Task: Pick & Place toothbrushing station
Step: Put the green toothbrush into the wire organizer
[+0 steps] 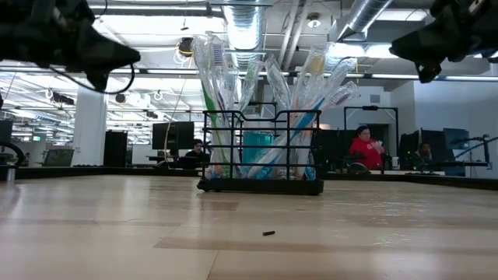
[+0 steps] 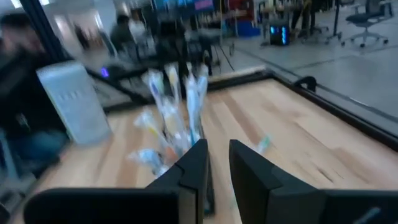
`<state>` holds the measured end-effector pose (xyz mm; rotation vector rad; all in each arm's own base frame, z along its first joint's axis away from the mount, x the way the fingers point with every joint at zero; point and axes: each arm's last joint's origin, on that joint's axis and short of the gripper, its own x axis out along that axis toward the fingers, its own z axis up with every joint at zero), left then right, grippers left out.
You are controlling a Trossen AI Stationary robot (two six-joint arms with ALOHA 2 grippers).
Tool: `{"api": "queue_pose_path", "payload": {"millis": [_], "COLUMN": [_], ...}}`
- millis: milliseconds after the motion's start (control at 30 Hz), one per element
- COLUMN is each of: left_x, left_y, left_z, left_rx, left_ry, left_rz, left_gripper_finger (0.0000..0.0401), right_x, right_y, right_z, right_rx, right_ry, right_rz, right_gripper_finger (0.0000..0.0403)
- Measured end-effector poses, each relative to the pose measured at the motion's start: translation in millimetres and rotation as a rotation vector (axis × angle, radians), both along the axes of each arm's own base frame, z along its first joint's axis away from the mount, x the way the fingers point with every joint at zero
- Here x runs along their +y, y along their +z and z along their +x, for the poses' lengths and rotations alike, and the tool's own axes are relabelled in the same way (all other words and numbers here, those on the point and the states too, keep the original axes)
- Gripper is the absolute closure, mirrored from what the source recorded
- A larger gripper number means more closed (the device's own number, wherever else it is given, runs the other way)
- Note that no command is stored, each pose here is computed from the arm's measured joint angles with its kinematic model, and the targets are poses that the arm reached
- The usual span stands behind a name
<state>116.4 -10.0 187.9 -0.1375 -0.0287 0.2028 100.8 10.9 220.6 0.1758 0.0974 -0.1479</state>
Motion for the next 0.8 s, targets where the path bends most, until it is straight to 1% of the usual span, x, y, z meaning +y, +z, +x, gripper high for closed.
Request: {"api": "queue_pose_path", "payload": {"millis": [167,267,367,467,800], "left_x": [-0.2,-0.4,-0.5,-0.5,-0.4], "left_y": [-20.9,-22.9,-23.1,-23.0,-23.6], "left_z": [-2.3,-1.4,-0.9,-0.9,-0.1], "left_rx": [0.022,0.041,0.043,0.039,0.045], "left_ry": [-0.023,-0.023,-0.022,-0.022,-0.015], "left_rz": [-0.027,-0.03,-0.03,-0.051,-0.047], "left_gripper_finger": [0.0371,0.0371,0.0371,0.0371,0.0371], "right_x": [0.6,0.9,1.1,1.7,2.8], "right_y": [-19.2,-33.1,-50.8,-51.6,-58.1], "right_z": [-5.8,-5.1,-3.5,-2.6,1.9], "right_rx": [-0.112,-0.169,-0.15,-0.146,-0.067], "right_ry": [0.017,0.018,0.016,0.026,0.035], "right_rz": [0.03,0.042,0.061,0.112,0.08], "right_gripper_finger": [0.0344,0.0344,0.0344,0.0344,0.0344]}}
